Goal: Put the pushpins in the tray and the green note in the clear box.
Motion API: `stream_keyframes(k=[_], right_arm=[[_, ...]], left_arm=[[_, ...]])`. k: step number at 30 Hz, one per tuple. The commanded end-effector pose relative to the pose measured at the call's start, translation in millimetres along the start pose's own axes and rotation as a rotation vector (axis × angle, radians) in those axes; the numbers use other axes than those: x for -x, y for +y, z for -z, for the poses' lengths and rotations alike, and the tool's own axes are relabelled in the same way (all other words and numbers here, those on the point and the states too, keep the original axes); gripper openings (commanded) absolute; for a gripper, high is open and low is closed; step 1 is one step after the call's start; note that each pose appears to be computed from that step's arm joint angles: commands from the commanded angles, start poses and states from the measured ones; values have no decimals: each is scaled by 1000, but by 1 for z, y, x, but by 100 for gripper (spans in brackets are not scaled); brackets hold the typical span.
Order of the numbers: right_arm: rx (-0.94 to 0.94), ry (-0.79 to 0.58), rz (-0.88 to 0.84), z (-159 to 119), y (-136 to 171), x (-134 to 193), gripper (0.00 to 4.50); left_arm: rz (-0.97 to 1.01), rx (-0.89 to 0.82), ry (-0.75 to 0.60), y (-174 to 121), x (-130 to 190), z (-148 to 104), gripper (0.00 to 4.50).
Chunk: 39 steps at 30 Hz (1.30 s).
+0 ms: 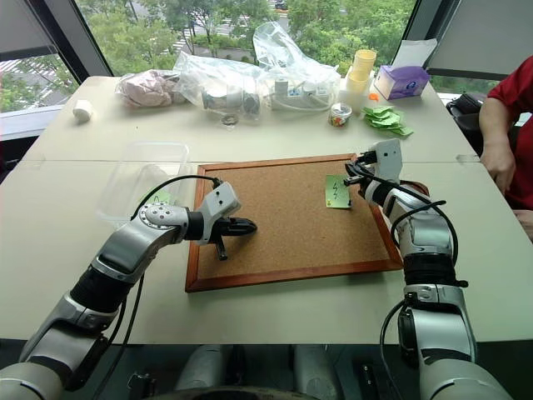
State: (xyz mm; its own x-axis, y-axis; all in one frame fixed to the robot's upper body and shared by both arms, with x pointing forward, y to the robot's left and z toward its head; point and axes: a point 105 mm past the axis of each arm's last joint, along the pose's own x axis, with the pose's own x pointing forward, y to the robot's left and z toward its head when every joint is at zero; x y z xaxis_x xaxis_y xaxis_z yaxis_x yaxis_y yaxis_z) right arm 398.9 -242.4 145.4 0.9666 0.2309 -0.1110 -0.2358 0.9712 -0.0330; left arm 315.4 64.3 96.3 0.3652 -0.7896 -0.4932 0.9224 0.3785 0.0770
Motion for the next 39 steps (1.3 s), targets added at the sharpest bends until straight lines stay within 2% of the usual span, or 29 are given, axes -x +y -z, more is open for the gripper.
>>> stream_keyframes(k=[1,7,15,18,24,25,35,39], right_arm=[[69,-42,167,-22,-38,30,7],[56,87,284,4,-65,58,7],[-42,142,300,22,-73,55,7],[-58,150,312,24,-75,54,103],[-75,158,330,27,-79,56,415],[-75,158,331,27,-79,56,446],[-136,108,309,19,-76,56,446],[-25,28,141,-4,-50,62,446]], left_arm=[[41,8,73,-7,-4,19,0],[27,-50,53,4,-1,9,0],[49,-84,44,6,1,1,0],[51,-87,43,6,2,1,0],[53,-80,40,4,1,2,0],[54,-80,40,4,1,2,0],[45,-75,41,5,1,3,0],[43,-81,45,6,4,5,0]])
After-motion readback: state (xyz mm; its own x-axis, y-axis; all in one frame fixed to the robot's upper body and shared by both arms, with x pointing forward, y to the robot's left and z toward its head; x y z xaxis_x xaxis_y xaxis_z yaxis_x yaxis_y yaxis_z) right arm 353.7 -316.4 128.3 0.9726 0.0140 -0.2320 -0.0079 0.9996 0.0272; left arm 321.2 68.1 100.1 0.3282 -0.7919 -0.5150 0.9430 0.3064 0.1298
